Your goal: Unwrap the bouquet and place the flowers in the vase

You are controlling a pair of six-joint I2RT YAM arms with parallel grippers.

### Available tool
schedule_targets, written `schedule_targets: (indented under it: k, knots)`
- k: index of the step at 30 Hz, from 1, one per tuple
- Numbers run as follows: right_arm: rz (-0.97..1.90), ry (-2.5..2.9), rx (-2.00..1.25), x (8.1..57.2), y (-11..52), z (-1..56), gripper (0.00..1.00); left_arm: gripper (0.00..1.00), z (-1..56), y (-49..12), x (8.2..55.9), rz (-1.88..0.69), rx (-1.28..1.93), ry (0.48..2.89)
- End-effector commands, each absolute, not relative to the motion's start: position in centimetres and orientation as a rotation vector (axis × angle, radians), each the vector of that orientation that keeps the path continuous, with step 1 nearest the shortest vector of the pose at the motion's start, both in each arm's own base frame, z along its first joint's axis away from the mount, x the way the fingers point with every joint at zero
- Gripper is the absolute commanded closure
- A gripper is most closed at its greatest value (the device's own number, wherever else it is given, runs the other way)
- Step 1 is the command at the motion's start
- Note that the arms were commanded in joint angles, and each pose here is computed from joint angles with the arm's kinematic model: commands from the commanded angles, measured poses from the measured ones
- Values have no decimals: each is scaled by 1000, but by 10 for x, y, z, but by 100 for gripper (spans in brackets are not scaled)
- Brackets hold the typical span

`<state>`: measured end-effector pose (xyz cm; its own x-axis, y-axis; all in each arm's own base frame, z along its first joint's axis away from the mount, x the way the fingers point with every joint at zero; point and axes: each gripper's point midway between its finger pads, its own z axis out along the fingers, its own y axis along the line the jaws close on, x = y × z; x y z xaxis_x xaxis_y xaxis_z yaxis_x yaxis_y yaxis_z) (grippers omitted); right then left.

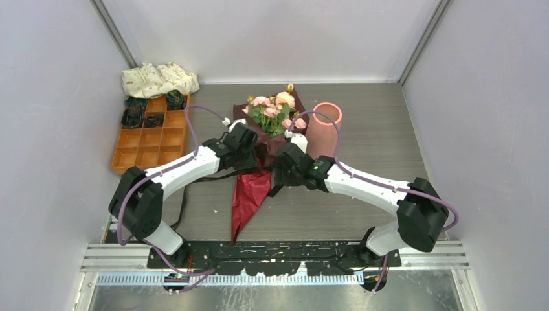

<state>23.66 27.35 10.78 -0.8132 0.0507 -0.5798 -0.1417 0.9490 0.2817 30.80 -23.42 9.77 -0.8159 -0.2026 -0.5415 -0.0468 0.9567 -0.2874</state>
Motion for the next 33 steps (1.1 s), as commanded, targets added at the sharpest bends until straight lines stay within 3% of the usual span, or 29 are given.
schedule_targets:
  k: [1, 7, 13, 27, 33]
  knots:
    - [501, 2414, -30, 242, 283, 130, 45, 65, 95, -240, 316, -372, -200, 2487]
    - [507, 2419, -31, 241, 283, 128, 45, 73, 87, -240, 324, -328, -203, 2493]
    - [516, 2425, -30, 240, 284, 124, 45, 100, 87, -248, 331, -351, -199, 2488]
    - [548, 2418, -41, 245, 297, 122, 46, 100, 187, -219, 286, -539, -196, 2303]
    - [585, 2389, -73, 256, 316, 131, 49, 100, 192, -193, 268, -486, -223, 2275]
